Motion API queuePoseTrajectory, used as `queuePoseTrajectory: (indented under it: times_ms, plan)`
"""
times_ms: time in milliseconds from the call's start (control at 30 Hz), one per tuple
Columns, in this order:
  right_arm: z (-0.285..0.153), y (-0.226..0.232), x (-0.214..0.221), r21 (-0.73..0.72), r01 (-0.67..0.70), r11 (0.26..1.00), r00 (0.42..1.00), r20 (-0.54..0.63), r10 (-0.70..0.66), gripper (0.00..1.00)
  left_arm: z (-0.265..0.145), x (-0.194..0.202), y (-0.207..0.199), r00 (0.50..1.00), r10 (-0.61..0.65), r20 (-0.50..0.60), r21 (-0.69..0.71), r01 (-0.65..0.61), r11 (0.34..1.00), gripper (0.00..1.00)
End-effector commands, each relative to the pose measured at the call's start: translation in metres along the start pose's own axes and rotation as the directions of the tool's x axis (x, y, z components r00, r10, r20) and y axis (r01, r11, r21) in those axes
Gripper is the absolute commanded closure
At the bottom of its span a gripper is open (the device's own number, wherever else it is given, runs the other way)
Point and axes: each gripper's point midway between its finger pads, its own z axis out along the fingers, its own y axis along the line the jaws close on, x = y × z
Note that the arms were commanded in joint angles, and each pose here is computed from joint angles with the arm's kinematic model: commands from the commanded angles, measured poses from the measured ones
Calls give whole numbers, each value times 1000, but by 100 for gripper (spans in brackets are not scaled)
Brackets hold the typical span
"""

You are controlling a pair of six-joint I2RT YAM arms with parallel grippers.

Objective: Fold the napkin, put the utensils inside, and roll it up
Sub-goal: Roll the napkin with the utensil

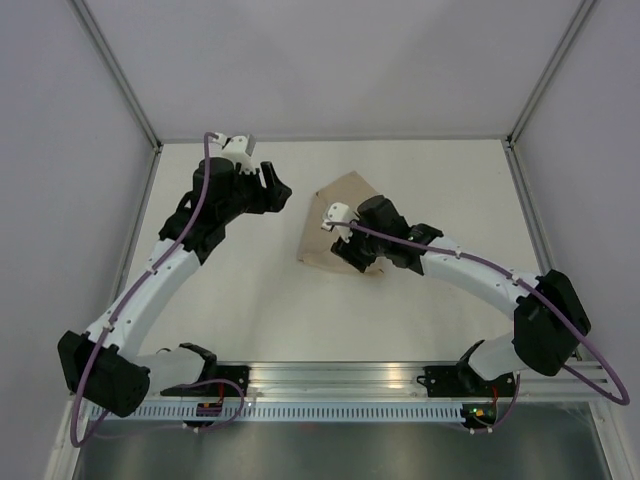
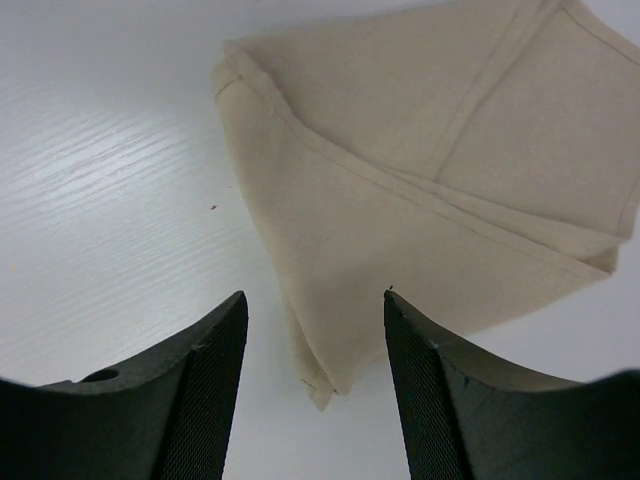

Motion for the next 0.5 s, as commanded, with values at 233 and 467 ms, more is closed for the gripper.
queuePoseTrajectory:
  times_ms: [233, 467]
  plan:
    - [46, 19, 32, 35, 292, 956, 955, -58, -290, 32, -29, 7, 3, 993, -84, 77, -9, 85, 996, 29]
    - [71, 25, 45, -2, 313, 950, 948, -58, -313, 31, -23, 17, 12, 993, -86, 85, -34, 89, 995, 29]
